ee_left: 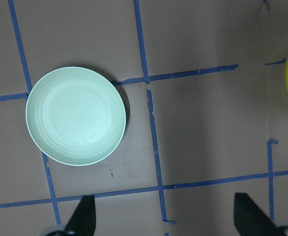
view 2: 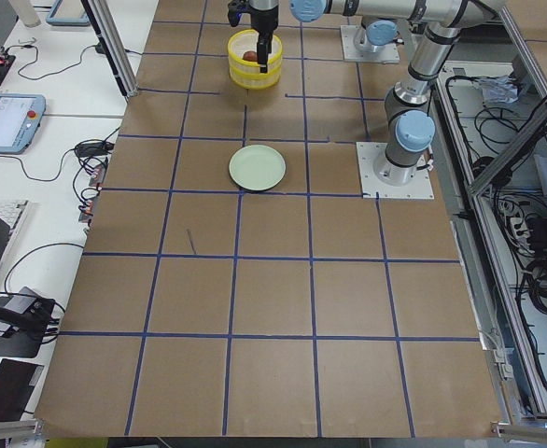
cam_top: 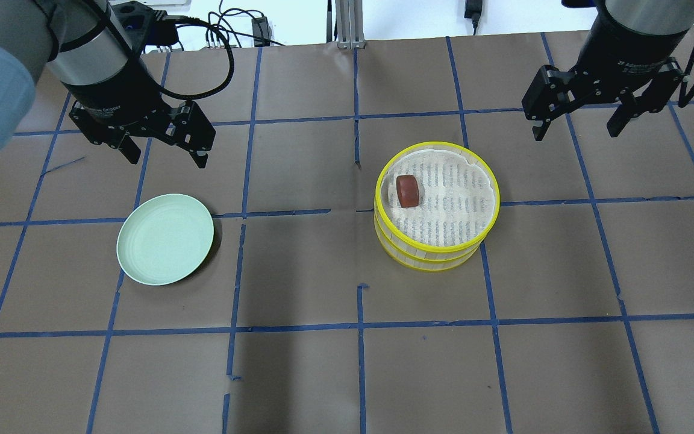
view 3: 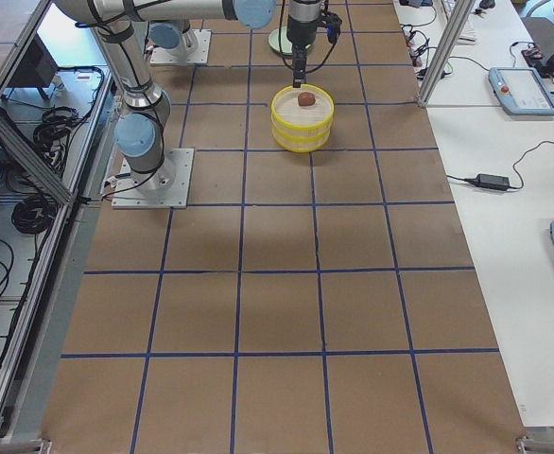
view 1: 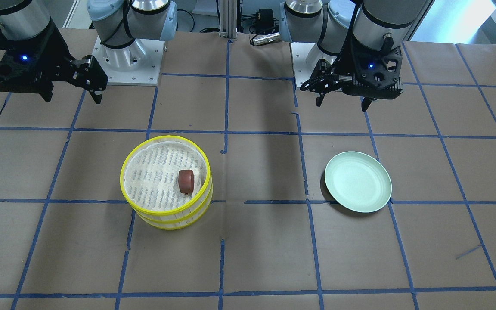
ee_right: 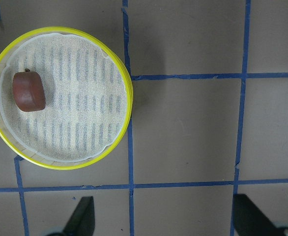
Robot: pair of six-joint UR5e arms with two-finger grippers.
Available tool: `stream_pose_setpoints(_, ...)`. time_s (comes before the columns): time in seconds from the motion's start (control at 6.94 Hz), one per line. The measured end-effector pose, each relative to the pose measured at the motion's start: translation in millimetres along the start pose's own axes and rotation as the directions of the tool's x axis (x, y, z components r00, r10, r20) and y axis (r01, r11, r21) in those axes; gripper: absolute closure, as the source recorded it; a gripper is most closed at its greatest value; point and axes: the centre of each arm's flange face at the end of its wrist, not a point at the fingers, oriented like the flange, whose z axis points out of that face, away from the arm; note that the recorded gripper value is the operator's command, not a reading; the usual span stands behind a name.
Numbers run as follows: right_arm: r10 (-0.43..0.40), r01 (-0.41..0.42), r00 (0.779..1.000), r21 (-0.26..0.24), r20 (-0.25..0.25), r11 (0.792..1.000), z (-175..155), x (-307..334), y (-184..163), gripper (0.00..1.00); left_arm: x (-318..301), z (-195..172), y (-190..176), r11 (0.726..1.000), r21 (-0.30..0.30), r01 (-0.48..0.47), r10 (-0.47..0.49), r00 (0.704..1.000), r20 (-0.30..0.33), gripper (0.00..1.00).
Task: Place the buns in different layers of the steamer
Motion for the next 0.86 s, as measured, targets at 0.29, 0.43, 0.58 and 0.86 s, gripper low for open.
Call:
stream_pose_setpoints(0.29, 0.0, 0.0, 1.0, -0.004, 0.001, 1.0, 1.3, -0.7, 0.6, 0.0, 0.0, 2.4, -2.1, 1.0, 0.001, 0.001, -0.001, 1.0, 0.001, 0.0)
stream_pose_setpoints(0.43, 0.001, -0.001, 1.0, -0.004, 0.002, 1.0, 1.6, -0.9, 0.6, 0.0, 0.1, 3.1, -2.5, 1.0, 0.0, 0.002, -0.002, 1.0, 0.0, 0.0)
stream_pose_setpoints(0.58, 0.001, -0.001, 1.0, -0.002, 0.002, 1.0, 1.7, -0.9, 0.4, 0.0, 0.2, 3.5, -2.8, 1.0, 0.001, 0.003, -0.003, 1.0, 0.0, 0.0)
stream_pose_setpoints(0.86, 0.001, -0.001, 1.0, -0.002, 0.002, 1.0, 1.8, -1.2, 0.5, 0.0, 0.1, 3.2, -3.4, 1.0, 0.006, 0.003, -0.003, 1.0, 0.001, 0.0)
